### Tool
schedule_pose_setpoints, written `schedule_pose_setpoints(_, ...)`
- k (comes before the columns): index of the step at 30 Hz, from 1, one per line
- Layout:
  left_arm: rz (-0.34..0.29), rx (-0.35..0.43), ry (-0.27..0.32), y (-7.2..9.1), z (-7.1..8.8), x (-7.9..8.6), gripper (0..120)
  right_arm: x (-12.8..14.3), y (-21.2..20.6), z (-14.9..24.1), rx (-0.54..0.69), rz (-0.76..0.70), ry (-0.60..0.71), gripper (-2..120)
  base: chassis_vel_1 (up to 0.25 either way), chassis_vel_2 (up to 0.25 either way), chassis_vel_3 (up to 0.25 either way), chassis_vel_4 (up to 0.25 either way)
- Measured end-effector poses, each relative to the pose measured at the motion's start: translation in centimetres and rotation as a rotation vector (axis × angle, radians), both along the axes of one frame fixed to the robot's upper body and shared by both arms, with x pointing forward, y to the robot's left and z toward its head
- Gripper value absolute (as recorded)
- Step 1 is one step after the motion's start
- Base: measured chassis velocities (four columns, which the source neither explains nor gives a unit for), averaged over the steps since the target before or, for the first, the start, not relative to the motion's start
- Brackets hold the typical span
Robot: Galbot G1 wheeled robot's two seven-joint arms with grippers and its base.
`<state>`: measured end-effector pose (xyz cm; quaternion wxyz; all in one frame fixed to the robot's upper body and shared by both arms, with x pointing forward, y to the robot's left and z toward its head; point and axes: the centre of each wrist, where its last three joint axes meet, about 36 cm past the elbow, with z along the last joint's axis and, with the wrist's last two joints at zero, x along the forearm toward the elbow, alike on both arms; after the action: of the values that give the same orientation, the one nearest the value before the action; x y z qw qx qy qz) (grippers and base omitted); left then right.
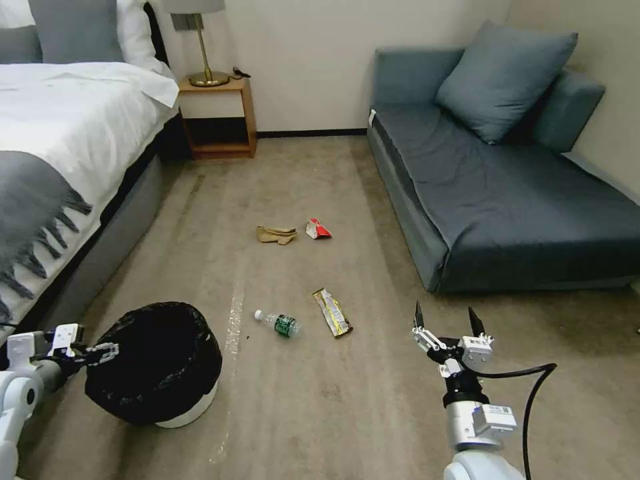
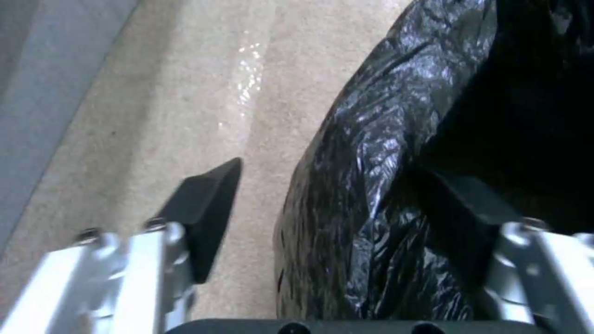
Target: Pick up the trash bin, then pick up the garbage on the floor and place it into the trash bin.
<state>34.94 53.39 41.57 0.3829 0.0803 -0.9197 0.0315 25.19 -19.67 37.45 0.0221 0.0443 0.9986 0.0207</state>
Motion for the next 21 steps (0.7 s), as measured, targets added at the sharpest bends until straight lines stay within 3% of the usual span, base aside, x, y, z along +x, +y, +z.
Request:
schedule_pose_setpoints(5, -0.003, -0.008, 0.000, -0.8, -0.4, -0.4, 43, 0.1, 0.1, -0.1, 0.002, -0.002, 0.000, 100, 0.000, 0.000, 0.000, 0.000)
schedule_pose_setpoints(15, 0.012, -0.011, 0.014, -1.0, -1.3, -1.0, 10, -0.2, 0.1, -0.2, -0.004, 0.013, 0.003, 100, 0.000, 0.000, 0.000, 0.000)
schedule_pose_setpoints(21, 0.025, -0.006, -0.013, -1.5, -0.5, -1.0, 6, -0.2, 0.0, -0.2, -0.005, 0.014, 0.002, 100, 0.000, 0.000, 0.000, 0.000)
